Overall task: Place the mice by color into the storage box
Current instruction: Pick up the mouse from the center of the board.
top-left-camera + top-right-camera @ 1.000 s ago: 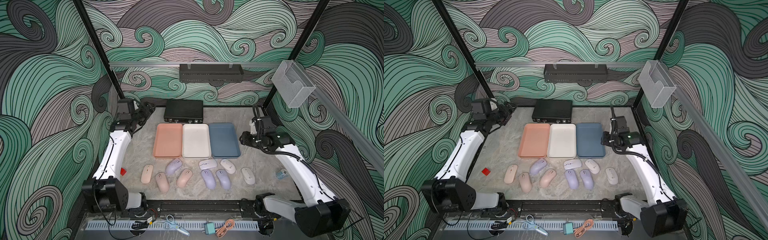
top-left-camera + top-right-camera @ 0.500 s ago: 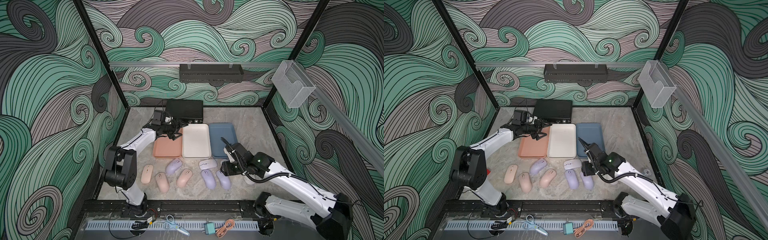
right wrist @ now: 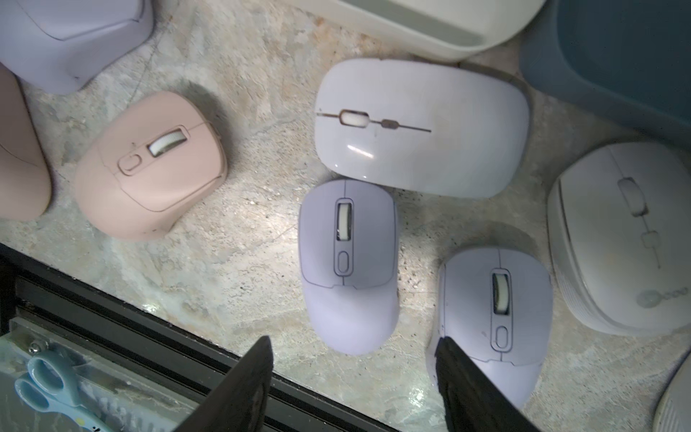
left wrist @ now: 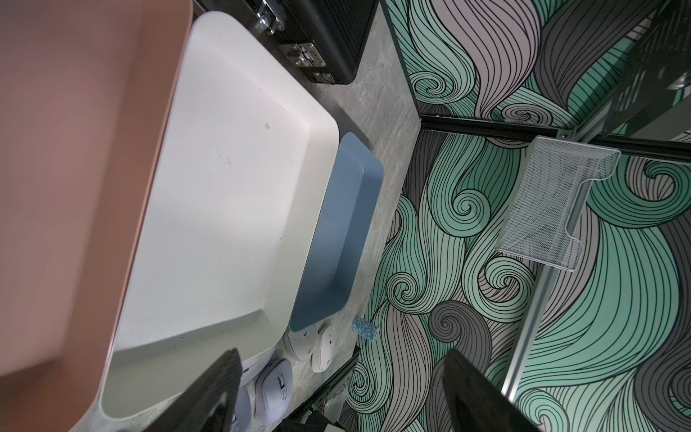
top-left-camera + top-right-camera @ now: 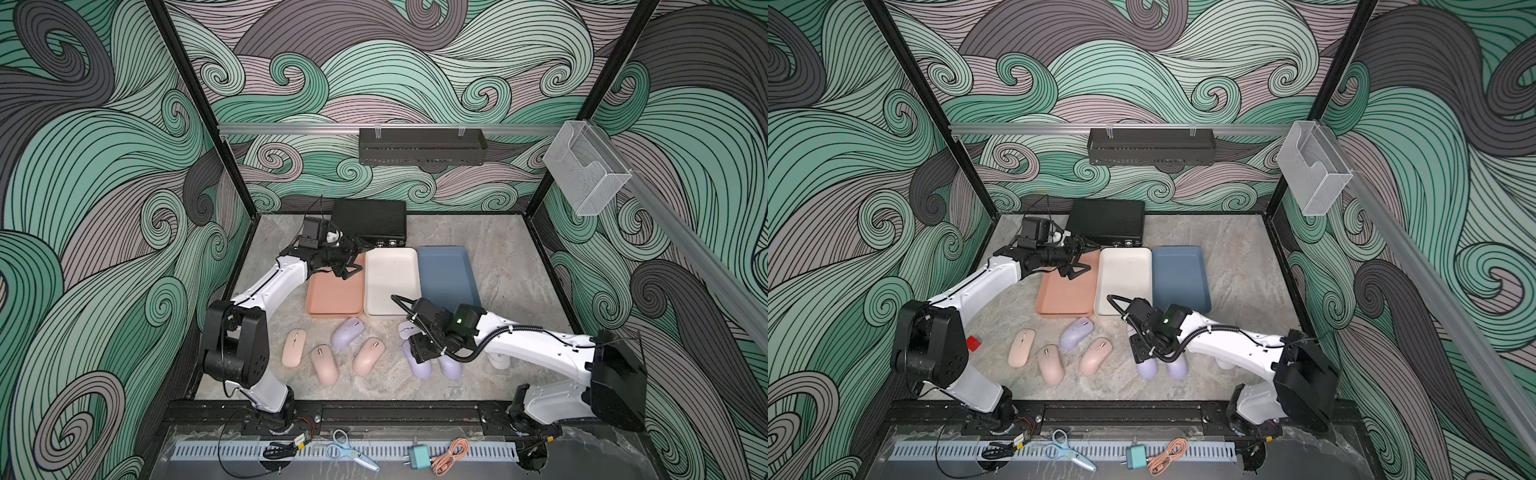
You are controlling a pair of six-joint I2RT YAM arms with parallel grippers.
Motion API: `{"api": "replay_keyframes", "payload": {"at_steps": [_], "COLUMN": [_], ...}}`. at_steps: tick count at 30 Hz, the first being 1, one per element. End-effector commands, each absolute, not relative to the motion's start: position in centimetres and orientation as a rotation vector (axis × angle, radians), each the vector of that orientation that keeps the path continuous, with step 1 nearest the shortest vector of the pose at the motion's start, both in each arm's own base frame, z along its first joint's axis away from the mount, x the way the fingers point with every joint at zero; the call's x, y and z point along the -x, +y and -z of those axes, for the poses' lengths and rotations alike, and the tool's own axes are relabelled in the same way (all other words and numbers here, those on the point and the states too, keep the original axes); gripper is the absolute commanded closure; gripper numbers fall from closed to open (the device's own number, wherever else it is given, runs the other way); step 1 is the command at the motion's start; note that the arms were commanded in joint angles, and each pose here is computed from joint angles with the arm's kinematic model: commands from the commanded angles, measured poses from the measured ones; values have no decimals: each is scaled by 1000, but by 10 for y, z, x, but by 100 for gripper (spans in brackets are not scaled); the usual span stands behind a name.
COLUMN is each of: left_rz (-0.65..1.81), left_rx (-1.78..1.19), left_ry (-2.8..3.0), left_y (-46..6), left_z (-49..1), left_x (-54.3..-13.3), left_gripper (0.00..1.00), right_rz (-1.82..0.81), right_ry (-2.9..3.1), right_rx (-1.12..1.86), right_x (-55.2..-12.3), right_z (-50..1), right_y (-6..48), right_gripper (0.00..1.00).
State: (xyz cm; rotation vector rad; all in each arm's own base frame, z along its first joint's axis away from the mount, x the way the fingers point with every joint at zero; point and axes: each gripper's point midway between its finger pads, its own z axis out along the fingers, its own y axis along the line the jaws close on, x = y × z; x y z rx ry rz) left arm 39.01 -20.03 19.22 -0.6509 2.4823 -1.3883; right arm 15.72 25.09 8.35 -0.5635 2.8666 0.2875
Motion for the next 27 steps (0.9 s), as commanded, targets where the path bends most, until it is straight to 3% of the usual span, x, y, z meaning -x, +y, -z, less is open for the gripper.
{"api": "replay_keyframes", "payload": {"at_steps": [1,13,27], "left_rz": [1363,1370,1374], "left_rx": [651,672,695], "left_ry": [2454,2451,2464], "left_y": [-191,-188,-187], "left_z": [-206,-206,-201], "left_x": [-395,-396,-397], "left_gripper": [16,15,14], "right_rz": [-270,-269,-126], "right_ry": [2855,2954,2989], "right_rx": [581,650,659], "right_x": [-161,-150,-149], "right_z": [-89,-67,-27], "right_y": [255,268,255], "right_gripper": [29,25,29]}}
